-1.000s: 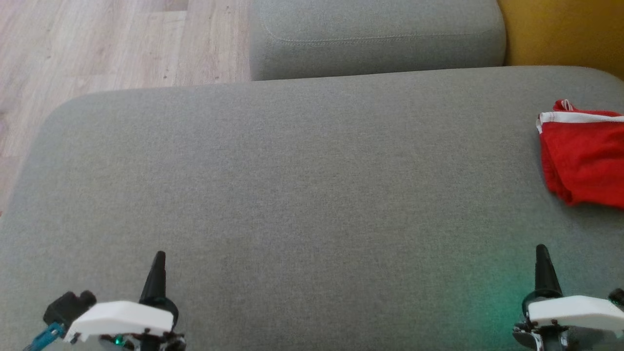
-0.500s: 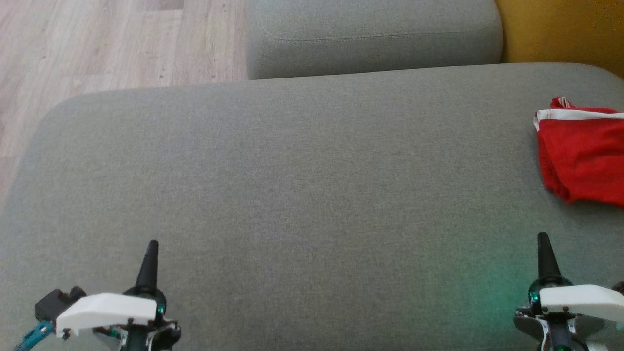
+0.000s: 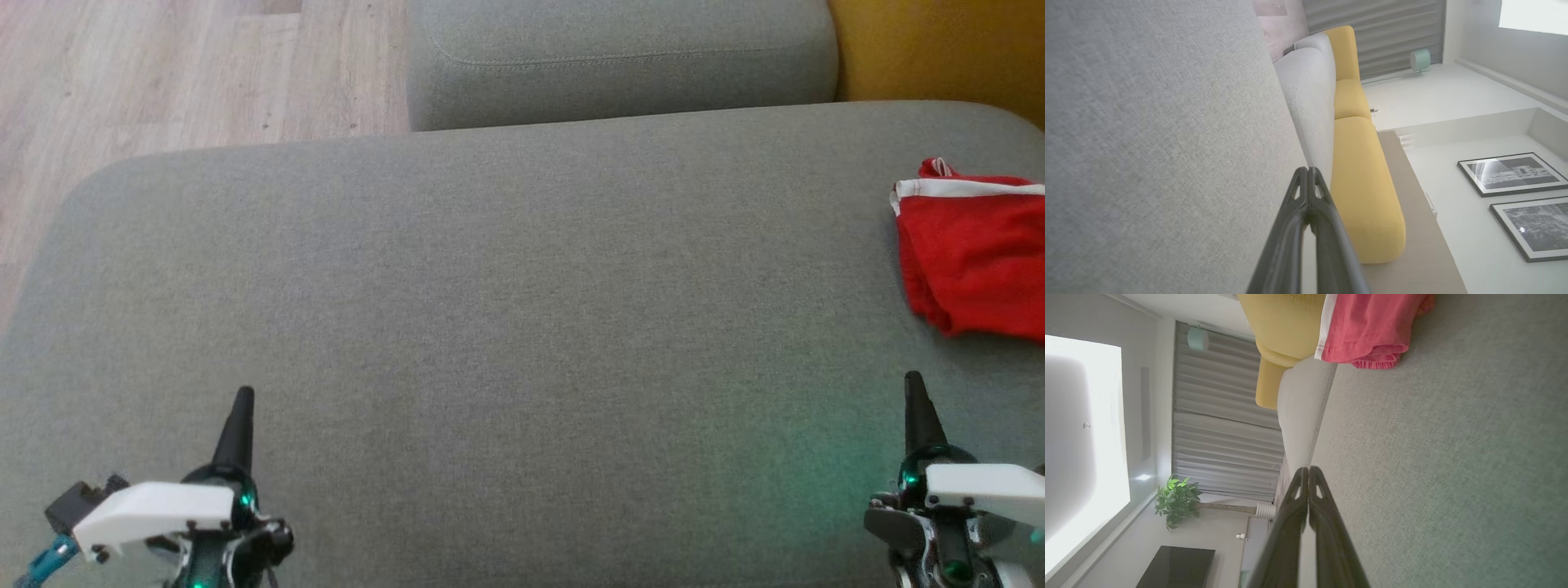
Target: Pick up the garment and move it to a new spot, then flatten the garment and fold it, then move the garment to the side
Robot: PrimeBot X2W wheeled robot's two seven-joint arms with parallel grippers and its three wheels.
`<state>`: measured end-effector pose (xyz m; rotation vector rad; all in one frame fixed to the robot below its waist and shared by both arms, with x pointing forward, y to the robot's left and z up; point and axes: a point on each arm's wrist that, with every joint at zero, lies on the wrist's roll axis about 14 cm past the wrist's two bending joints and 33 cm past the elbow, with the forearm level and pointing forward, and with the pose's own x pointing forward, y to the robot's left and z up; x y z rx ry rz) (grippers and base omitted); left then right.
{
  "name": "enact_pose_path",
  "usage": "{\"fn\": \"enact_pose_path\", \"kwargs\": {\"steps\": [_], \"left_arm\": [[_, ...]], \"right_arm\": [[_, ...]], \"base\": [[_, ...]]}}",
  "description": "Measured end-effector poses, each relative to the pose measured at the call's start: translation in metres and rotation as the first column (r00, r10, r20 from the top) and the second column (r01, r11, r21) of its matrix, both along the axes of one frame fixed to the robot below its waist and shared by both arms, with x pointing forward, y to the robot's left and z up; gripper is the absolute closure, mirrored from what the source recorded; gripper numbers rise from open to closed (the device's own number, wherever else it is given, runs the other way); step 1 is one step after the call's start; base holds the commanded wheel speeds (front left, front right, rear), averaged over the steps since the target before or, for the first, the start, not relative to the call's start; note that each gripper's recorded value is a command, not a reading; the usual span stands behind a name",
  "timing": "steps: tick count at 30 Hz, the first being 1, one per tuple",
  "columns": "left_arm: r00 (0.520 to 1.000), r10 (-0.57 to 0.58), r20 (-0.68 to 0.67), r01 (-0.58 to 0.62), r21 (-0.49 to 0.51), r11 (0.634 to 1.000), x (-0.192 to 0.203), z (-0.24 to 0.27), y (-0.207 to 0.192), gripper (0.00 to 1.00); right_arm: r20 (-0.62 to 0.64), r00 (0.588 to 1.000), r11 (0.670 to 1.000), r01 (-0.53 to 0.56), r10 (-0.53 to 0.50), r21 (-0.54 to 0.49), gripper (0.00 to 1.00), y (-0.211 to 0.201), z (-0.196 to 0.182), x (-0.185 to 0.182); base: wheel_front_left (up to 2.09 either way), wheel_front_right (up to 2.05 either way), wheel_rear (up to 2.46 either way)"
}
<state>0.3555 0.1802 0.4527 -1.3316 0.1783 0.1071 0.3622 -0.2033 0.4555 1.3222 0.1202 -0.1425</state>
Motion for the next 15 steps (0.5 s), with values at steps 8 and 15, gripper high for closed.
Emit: {"fn": "enact_pose_path", "kwargs": {"steps": [8,15], "left_arm": [[1.0,0.017,0.023,-0.015,-0.082,0.997,0.005,0.006,0.003,1.0],[0.998,0.022,0.053,-0.014,-0.161,0.987,0.012,0.014,0.003,1.0]], "right_arm": [[0.019,1.0,0.996,0.016,-0.018,0.083,1.0,-0.002,0.005,0.003],[0.033,0.999,0.985,0.026,-0.032,0.168,1.0,-0.004,0.008,0.004]], "base": [[0.0,0.0,0.0],[0.0,0.0,0.0]]}}
